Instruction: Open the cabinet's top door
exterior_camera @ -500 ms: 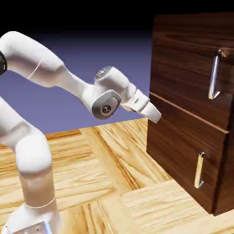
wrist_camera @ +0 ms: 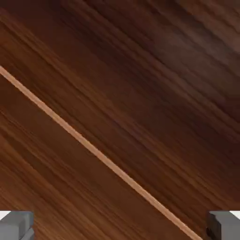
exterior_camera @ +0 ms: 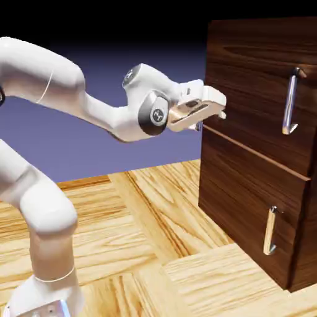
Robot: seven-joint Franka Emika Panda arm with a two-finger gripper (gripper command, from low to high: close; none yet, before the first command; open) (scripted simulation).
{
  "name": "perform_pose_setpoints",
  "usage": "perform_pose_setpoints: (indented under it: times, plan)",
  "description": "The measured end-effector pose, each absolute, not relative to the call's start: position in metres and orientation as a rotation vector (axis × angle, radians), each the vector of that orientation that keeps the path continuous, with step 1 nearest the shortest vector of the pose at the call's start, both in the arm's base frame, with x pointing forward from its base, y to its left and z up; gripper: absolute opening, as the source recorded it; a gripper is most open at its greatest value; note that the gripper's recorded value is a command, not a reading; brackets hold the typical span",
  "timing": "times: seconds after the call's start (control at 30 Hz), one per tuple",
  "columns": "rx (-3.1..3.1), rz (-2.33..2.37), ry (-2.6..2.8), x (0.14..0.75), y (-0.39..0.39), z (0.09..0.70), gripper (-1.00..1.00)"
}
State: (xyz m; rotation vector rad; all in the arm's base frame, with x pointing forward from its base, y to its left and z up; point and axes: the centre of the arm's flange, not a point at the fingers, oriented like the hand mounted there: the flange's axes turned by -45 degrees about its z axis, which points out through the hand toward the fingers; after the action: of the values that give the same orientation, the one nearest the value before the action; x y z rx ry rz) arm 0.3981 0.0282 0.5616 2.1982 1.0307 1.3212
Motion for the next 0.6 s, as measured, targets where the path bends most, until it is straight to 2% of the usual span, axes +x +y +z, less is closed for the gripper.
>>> perform_pose_setpoints:
  times: [0.6]
  plan:
    - [1.274, 1.080, 1.495, 0.395, 0.002, 0.624, 0.00]
